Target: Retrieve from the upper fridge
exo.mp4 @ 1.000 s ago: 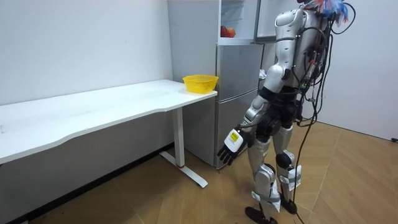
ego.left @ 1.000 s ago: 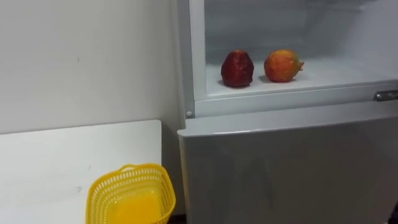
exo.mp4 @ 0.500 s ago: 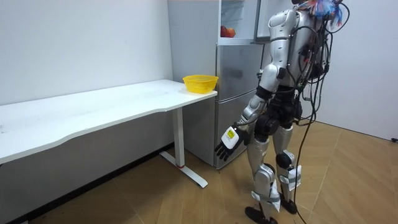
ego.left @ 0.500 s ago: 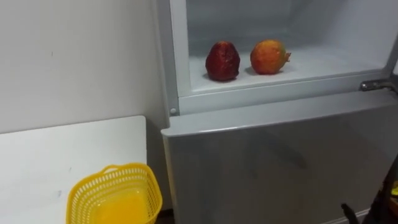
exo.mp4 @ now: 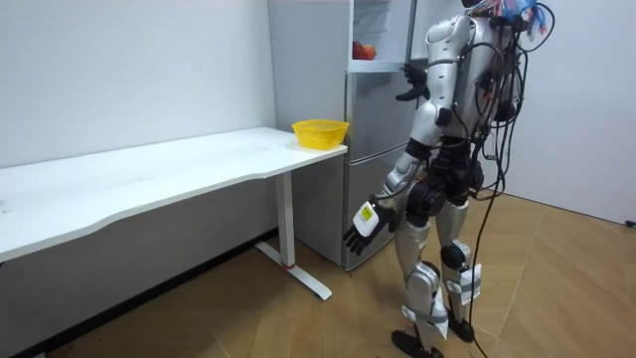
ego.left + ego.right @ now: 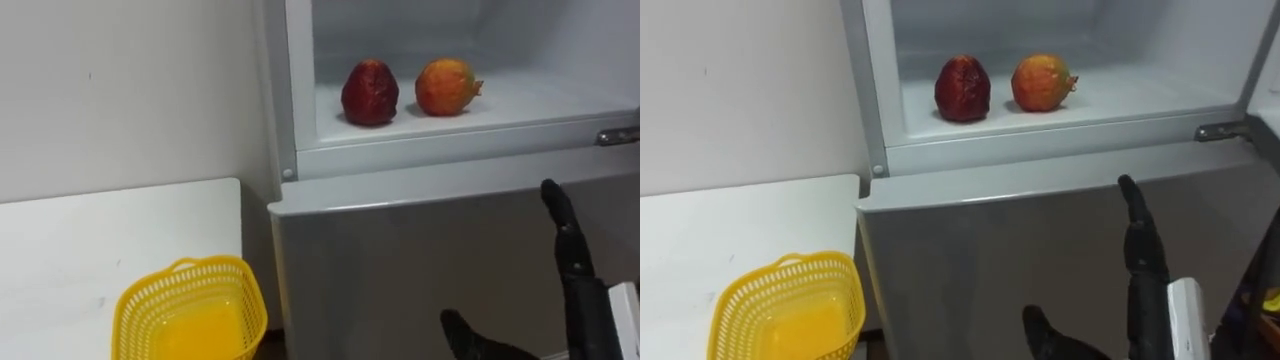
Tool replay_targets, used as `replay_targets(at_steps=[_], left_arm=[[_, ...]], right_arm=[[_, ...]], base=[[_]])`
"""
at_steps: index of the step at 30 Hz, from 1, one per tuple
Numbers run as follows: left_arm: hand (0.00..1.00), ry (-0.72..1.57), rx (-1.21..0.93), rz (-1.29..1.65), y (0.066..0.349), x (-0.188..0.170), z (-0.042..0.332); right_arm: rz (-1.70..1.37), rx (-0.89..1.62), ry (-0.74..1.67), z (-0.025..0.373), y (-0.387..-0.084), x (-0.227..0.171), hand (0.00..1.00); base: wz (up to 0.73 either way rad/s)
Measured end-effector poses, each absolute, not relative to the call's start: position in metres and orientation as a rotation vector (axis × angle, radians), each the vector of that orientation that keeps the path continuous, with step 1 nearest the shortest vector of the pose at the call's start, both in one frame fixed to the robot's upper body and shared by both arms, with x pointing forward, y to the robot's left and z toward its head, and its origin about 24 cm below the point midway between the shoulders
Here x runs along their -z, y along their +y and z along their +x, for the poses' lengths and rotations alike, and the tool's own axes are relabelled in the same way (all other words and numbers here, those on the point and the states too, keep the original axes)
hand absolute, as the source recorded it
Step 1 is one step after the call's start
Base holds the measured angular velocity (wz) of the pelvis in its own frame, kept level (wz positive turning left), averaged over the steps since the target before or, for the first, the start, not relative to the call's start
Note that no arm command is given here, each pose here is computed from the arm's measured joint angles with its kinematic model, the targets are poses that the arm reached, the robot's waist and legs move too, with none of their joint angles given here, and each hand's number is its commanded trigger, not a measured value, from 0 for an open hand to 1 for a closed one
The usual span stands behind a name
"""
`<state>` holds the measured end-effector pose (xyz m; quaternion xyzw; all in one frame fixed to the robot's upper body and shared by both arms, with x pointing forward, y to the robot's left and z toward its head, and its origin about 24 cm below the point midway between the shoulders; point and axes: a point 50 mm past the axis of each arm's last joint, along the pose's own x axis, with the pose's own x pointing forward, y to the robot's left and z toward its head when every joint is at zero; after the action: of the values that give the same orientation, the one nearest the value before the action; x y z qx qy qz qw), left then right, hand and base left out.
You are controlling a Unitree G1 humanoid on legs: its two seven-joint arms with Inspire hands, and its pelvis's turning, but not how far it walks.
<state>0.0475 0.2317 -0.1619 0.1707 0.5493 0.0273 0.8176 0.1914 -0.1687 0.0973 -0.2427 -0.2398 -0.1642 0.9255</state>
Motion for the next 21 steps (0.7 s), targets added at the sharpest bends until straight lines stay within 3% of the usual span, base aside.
replay_targets(at_steps=[21], left_arm=[[0.00,1.252,-0.001,0.416,0.242,0.163,0.037]], right_arm=[[-0.502,0.363,-0.774,0.214,-0.164,-0.146,0.00]], base=[[0.03]])
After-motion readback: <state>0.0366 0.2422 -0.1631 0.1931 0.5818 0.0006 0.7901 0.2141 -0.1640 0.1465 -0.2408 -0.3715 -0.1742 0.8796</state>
